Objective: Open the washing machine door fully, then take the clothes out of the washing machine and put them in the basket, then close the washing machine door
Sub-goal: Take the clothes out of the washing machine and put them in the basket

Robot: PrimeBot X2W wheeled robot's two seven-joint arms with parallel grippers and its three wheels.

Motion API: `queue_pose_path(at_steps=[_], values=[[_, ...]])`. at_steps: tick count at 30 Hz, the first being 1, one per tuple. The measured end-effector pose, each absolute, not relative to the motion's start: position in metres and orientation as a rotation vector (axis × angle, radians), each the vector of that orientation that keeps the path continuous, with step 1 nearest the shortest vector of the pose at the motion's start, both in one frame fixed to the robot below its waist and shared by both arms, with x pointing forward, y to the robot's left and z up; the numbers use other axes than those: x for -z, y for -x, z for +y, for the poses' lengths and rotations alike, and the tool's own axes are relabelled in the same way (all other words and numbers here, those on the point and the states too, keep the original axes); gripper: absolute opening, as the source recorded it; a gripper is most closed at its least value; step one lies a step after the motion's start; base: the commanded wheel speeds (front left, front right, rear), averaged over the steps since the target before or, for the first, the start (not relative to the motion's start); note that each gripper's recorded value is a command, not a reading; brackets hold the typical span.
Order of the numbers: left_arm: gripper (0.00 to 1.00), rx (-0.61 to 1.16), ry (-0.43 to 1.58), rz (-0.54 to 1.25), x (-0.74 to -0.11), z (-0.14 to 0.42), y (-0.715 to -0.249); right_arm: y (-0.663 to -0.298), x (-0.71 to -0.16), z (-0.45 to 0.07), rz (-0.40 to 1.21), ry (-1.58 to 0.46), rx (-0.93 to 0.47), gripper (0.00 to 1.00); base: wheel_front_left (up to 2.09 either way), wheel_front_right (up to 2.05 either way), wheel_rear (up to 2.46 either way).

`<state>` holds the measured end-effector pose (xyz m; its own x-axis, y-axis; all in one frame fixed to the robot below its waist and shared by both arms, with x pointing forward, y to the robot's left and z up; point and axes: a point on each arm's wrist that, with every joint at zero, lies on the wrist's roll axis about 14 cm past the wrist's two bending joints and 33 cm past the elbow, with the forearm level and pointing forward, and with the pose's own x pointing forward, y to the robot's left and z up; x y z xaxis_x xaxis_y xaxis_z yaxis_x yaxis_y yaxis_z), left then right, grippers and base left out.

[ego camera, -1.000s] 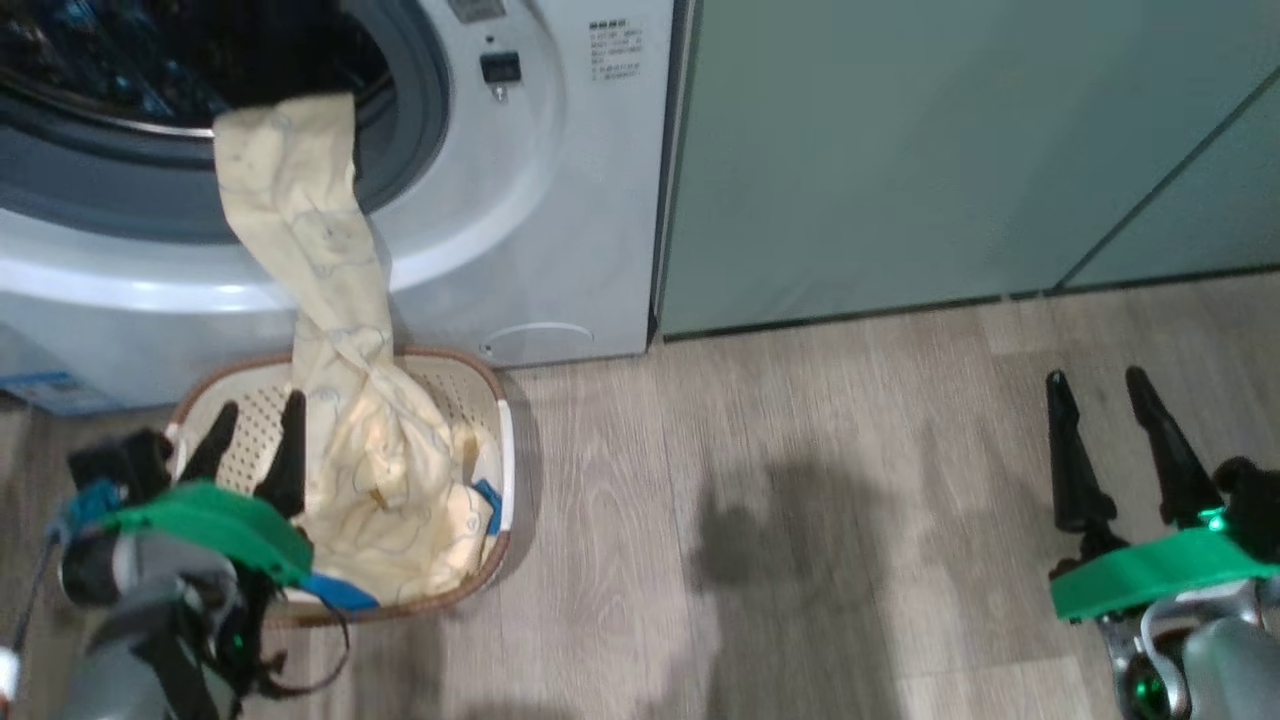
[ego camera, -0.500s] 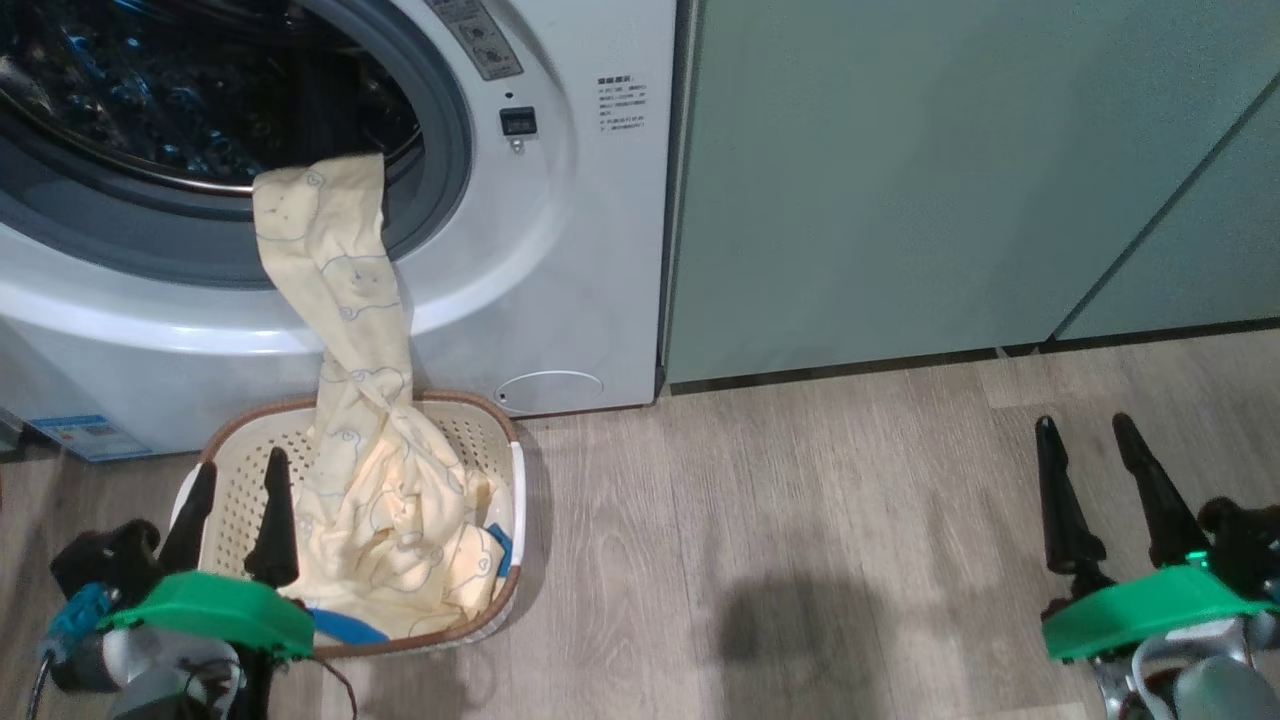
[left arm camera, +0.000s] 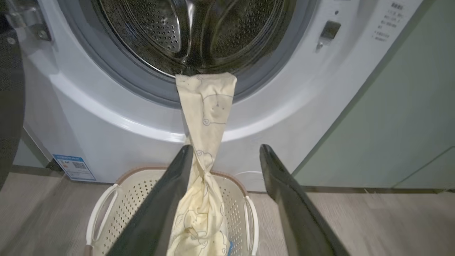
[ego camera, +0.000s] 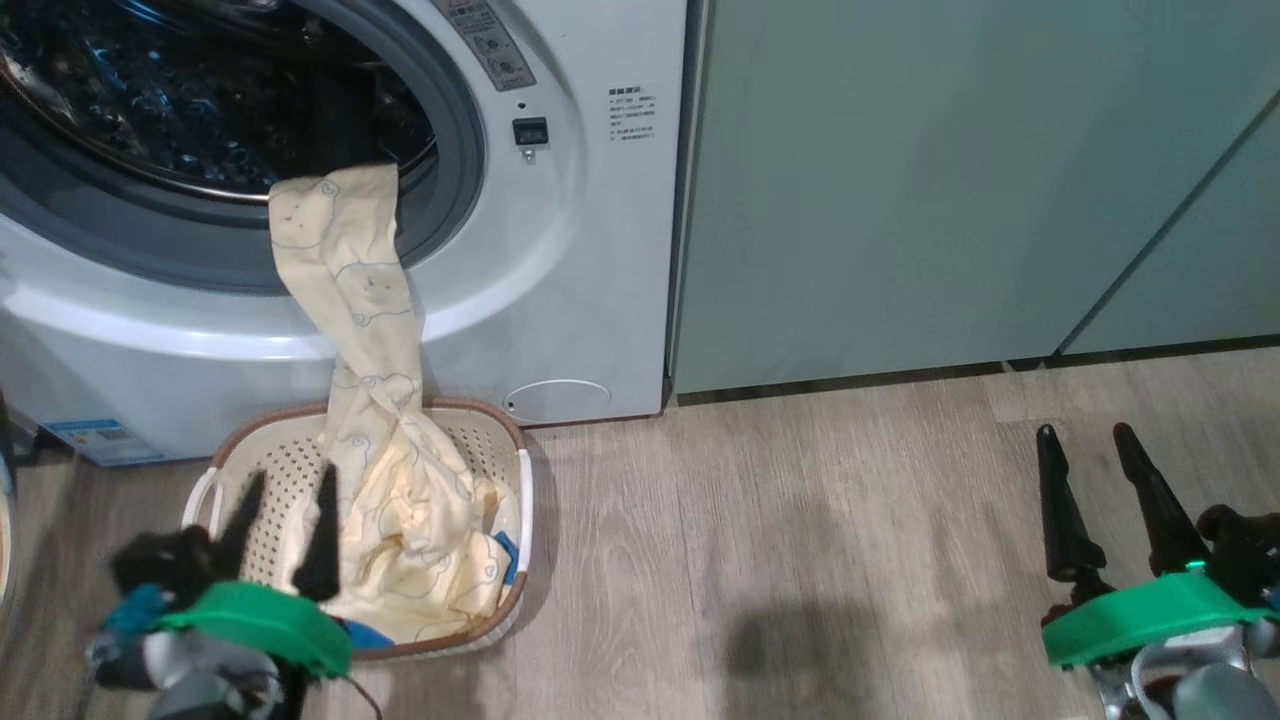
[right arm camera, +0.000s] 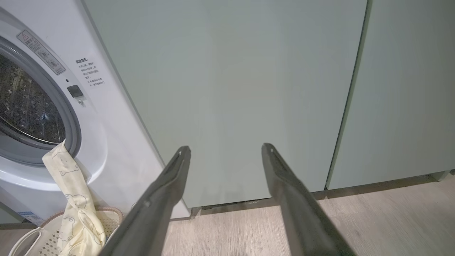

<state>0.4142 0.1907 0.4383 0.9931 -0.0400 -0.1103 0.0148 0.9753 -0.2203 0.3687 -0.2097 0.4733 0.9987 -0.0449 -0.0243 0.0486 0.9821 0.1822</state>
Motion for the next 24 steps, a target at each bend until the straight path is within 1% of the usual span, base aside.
queue_pose_path(at_steps=[6,7,13,17,24], values=[[1.00,0.104,0.165,0.276,-0.407,0.179,-0.410,-0.367,-0.467,-0.209,0.039,-0.185,0.047,1.00,0.00,0.00,0.00],[1.00,0.138,0.136,0.326,-0.407,0.177,-0.426,-0.369,-0.463,-0.209,0.051,-0.185,0.048,1.00,0.00,0.00,0.00],[1.00,0.176,0.107,0.373,-0.426,0.179,-0.480,-0.374,-0.453,-0.210,0.080,-0.187,0.054,1.00,0.00,0.00,0.00],[1.00,0.192,0.085,0.430,-0.429,0.178,-0.512,-0.387,-0.451,-0.212,0.080,-0.185,0.057,1.00,0.00,0.00,0.00],[1.00,0.209,0.107,0.480,-0.432,0.170,-0.567,-0.404,-0.442,-0.217,0.097,-0.177,0.071,1.00,0.00,0.00,0.00]])
